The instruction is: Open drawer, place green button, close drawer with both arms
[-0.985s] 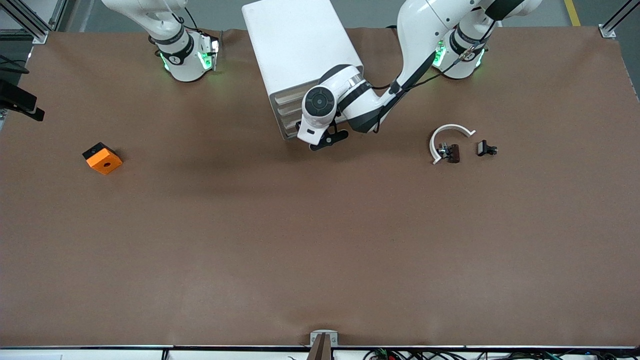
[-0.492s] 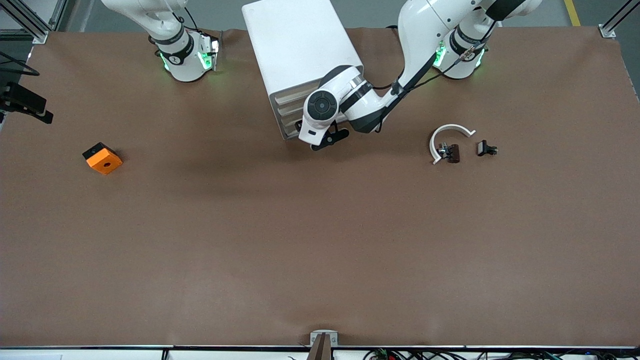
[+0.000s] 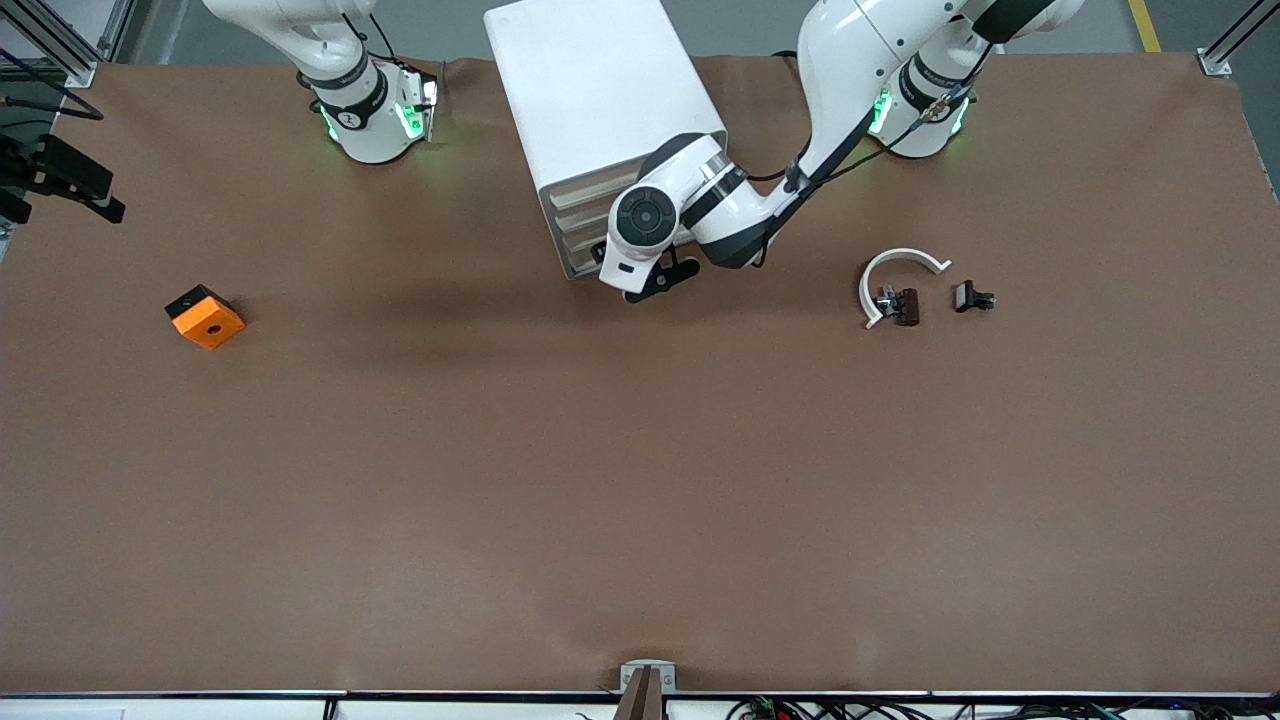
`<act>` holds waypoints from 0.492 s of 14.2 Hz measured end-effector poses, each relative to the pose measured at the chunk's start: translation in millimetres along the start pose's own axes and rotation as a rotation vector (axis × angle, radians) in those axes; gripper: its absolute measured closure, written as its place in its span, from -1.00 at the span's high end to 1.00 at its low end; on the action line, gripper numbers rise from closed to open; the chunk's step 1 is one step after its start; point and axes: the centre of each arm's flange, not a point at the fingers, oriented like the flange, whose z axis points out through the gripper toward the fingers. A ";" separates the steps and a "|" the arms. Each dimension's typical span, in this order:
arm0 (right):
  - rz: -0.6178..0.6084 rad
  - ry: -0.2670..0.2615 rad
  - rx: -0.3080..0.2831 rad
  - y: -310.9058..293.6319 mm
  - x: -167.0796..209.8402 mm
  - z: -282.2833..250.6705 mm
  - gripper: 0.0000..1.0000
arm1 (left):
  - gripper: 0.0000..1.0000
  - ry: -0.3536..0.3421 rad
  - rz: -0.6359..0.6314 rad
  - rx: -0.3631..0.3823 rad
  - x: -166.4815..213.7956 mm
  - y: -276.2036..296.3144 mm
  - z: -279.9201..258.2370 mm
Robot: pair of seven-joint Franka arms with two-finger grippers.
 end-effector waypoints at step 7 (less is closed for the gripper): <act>0.022 0.000 0.023 10.1 -5.0 0.6 1.00 | 1.00 0.020 0.001 -0.021 9.2 3.9 -14.8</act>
